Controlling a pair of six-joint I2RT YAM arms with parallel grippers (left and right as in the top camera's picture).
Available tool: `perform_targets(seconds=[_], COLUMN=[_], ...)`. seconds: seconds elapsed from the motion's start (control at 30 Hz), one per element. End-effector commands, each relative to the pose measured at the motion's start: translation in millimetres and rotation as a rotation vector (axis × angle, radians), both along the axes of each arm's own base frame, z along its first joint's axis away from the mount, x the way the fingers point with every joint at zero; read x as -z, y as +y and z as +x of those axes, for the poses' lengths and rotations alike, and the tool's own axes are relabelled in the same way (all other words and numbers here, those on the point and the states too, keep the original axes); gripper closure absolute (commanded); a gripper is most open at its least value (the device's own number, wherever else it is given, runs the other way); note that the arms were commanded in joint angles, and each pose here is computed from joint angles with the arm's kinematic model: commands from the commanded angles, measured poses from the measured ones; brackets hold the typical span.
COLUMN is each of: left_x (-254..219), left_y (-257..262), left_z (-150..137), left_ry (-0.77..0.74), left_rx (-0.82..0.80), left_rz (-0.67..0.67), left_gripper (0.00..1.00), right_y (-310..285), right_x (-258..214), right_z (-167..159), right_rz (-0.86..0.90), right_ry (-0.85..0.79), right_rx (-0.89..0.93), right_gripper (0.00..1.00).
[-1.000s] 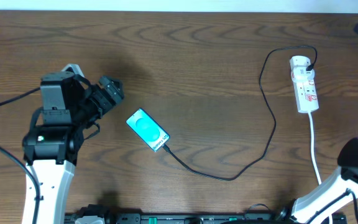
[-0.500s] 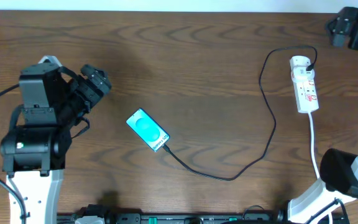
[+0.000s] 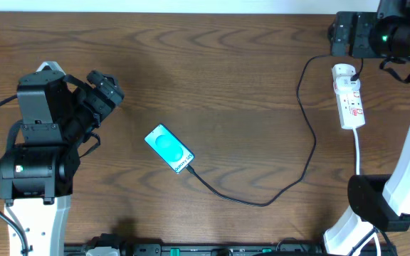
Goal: Plug charger to phone and switch on socket
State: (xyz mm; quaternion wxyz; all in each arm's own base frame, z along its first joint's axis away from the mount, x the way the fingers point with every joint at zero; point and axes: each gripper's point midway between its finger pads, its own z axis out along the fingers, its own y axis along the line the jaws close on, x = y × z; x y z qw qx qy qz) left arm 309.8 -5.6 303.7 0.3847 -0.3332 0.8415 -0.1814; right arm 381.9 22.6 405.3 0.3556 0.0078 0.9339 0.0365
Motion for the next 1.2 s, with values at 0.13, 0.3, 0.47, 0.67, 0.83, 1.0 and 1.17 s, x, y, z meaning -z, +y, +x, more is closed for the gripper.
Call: perform_targets(seconds=[0.13,0.3,0.47,0.67,0.83,1.0,1.17], left_x=[-8.5,-8.0,-8.0,-8.0,-8.0,-8.0,-8.0], left_y=[3.5,3.6,3.6,3.6,3.6,3.6,3.6], left_z=[-0.9,-0.5,-0.5,-0.5,-0.5,-0.5,-0.5], left_ry=[-0.021,-0.019,-0.019,-0.019,-0.019,-0.019,-0.019], left_rx=[-0.016,-0.017,-0.017,-0.017,-0.017,-0.017,-0.017], left_rz=[0.012,0.012,0.012,0.012,0.012,0.012,0.012], left_gripper=[0.02,0.02,0.02,0.03,0.02,0.02,0.02], right_y=[-8.1,-9.4,-10.4,-10.3,-10.3,-10.3,-10.3], right_x=[-4.8,-4.9,-4.9,-4.9,-4.9,-4.9,-4.9], right_z=[-4.3,-4.2,-4.1,-4.1,-4.1,-4.1,-4.1], right_rz=[-0.024,-0.031,-0.035,-0.034,-0.034,-0.034,-0.034], right_ry=[-0.013,-0.014,-0.014,-0.014,-0.014,-0.014,-0.014], right_rx=[0.046,0.051,0.055,0.055,0.055,0.055,0.055], right_gripper=[0.01,0.01,0.01,0.01,0.01,0.01,0.01])
